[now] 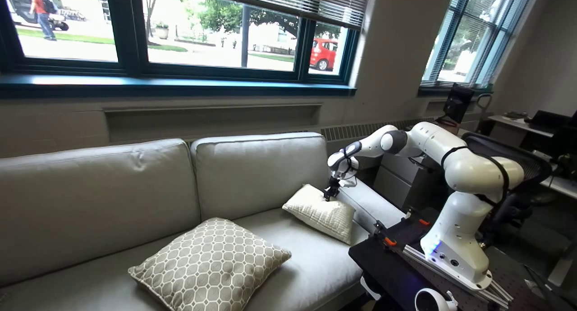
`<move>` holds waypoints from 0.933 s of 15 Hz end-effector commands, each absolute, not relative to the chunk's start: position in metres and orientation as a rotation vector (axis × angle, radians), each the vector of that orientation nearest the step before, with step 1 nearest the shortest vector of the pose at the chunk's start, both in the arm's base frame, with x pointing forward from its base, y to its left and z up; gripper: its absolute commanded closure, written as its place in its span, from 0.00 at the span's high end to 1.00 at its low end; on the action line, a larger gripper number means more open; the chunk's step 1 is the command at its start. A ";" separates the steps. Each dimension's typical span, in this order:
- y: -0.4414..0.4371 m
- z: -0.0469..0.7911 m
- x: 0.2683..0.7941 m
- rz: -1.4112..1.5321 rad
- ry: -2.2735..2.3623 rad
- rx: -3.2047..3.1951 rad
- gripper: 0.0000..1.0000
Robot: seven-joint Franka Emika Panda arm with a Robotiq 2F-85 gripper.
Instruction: Put the pillows upright against the armrest
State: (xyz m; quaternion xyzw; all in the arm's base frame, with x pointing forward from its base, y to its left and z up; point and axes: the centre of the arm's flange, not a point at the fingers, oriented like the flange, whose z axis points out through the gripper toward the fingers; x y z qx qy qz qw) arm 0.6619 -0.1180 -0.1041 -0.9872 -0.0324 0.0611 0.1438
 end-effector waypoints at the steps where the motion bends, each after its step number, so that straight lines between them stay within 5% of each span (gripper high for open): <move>1: -0.102 -0.075 0.603 0.137 0.198 -2.853 0.06; 14: -0.046 0.009 0.544 -0.485 1.051 -2.909 0.05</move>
